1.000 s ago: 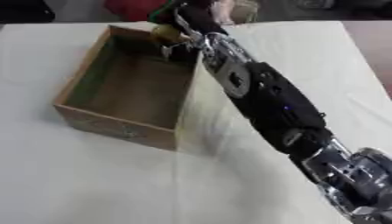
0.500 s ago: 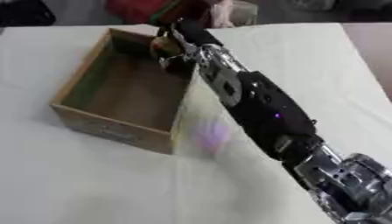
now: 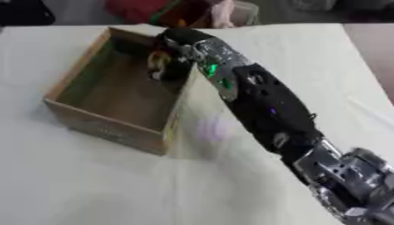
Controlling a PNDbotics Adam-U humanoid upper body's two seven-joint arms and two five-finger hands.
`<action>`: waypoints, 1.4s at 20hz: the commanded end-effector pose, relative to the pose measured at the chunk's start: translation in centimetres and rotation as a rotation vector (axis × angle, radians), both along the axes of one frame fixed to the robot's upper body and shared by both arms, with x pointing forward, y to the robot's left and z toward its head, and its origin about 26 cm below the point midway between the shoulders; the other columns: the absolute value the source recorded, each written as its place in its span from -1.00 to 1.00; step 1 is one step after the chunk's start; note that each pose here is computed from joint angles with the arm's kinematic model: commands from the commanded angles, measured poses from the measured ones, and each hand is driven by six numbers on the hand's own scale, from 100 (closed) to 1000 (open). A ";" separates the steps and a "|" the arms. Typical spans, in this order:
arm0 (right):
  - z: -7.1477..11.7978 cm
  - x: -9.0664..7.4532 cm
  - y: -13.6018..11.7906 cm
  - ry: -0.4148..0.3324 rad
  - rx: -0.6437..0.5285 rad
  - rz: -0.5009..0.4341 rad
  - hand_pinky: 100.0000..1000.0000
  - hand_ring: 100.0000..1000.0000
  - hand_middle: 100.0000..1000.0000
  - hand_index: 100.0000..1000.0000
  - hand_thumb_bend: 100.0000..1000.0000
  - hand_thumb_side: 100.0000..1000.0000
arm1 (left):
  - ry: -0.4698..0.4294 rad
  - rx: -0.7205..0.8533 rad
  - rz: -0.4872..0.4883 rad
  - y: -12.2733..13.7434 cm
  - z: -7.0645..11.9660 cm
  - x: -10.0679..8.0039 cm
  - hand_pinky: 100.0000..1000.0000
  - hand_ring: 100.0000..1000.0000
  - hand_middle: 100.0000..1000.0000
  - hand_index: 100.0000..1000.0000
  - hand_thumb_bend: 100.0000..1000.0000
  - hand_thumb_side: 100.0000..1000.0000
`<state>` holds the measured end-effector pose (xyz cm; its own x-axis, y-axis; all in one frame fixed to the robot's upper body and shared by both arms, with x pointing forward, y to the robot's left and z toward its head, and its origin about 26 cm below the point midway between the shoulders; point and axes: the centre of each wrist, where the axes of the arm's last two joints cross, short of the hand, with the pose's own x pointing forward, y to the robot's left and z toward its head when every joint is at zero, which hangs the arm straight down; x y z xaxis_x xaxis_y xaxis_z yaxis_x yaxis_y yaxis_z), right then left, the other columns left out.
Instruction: Pick up objects on the table and place them in the box.
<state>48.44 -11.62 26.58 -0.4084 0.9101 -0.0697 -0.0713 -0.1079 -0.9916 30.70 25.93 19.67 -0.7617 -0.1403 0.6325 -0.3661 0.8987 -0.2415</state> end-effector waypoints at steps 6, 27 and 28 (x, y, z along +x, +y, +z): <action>5.5 -1.6 -1.1 -0.025 0.056 0.067 0.68 0.90 0.76 0.92 0.56 0.18 | -0.035 0.018 0.003 0.2 0.9 -0.2 -0.43 -0.29 -0.14 0.20 -1.00 0.62; 16.3 -16.5 -8.6 -0.571 0.558 0.197 0.34 0.41 0.37 0.68 -1.00 0.62 | -0.041 0.021 0.042 0.8 1.0 -0.3 -0.43 -0.28 -0.14 0.20 -1.00 0.61; 16.3 -17.9 -9.2 -0.611 0.612 0.206 0.33 0.39 0.36 0.68 -1.00 0.61 | -0.043 0.021 0.045 0.8 1.0 -0.3 -0.43 -0.28 -0.14 0.20 -1.00 0.61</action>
<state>33.21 -20.10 41.05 -0.5947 0.7866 0.1664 0.3782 0.4563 -0.8054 30.68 26.29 19.78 -0.7631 -0.1616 0.6257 -0.3883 0.8886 -0.2440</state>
